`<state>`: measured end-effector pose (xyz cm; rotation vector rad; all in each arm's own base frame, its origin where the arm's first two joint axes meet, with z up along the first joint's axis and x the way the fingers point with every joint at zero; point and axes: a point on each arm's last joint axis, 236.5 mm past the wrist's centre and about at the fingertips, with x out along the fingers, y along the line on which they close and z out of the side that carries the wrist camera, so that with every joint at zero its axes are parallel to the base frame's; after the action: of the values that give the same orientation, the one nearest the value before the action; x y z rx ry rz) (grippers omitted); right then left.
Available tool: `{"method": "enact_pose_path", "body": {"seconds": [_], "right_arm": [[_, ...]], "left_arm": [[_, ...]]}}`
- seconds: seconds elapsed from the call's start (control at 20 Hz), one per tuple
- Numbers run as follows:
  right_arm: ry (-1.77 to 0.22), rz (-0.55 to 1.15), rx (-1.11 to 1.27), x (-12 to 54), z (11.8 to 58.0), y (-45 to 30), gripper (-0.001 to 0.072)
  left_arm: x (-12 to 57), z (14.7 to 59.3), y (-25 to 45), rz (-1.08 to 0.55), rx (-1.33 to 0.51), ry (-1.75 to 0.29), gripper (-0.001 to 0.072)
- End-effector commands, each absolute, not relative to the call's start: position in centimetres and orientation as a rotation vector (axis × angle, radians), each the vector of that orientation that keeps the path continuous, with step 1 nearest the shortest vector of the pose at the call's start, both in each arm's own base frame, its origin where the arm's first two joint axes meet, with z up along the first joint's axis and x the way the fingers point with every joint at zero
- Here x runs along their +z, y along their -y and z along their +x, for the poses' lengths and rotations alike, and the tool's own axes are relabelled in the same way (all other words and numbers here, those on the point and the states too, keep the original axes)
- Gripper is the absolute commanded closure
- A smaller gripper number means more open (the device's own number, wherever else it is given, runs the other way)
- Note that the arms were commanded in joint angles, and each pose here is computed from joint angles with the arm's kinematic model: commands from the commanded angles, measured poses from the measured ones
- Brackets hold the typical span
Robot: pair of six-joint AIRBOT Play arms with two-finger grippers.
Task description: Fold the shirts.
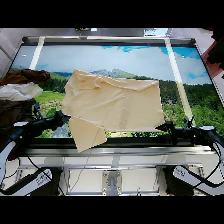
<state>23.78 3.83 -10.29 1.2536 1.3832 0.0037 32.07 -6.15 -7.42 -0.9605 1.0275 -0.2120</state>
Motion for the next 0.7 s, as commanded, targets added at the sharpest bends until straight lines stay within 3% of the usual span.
{"method": "enact_pose_path", "body": {"seconds": [0.0, 0.05, 0.1, 0.3, 0.35, 0.5, 0.65], "right_arm": [[-1.259, 1.29, -0.12, -12.0, 25.4, -2.1, 0.0168], [-1.227, 1.299, -0.141, -12.0, 26.0, -1.6, 0.017], [-1.195, 1.309, -0.163, -12.0, 26.6, -1.1, 0.0221], [-1.108, 1.331, -0.149, -11.2, 28.3, -0.6, 0.0651], [-1.073, 1.338, -0.102, -10.4, 29.1, -0.9, 0.0685], [-0.851, 1.335, 0.21, -2.9, 32.8, -2.7, 0.0689], [-0.705, 1.14, 0.468, 6.9, 33.7, -4.0, 0.069]], "left_arm": [[-7.4, 32.1, 6.1, -0.958, -0.213, -1.027, 0.0693], [-7.4, 32.1, 6.1, -0.958, -0.213, -1.027, 0.0693], [-7.4, 32.1, 6.1, -0.957, -0.213, -1.028, 0.0693], [-7.3, 32.2, 6.1, -0.952, -0.216, -1.021, 0.0693], [-6.9, 32.5, 6.1, -0.945, -0.23, -1.009, 0.0693], [-1.5, 34.6, 6.9, -0.859, -0.385, -0.921, 0.0695], [9.5, 35.2, 8.2, -0.695, -0.555, -0.72, 0.0695]]}}
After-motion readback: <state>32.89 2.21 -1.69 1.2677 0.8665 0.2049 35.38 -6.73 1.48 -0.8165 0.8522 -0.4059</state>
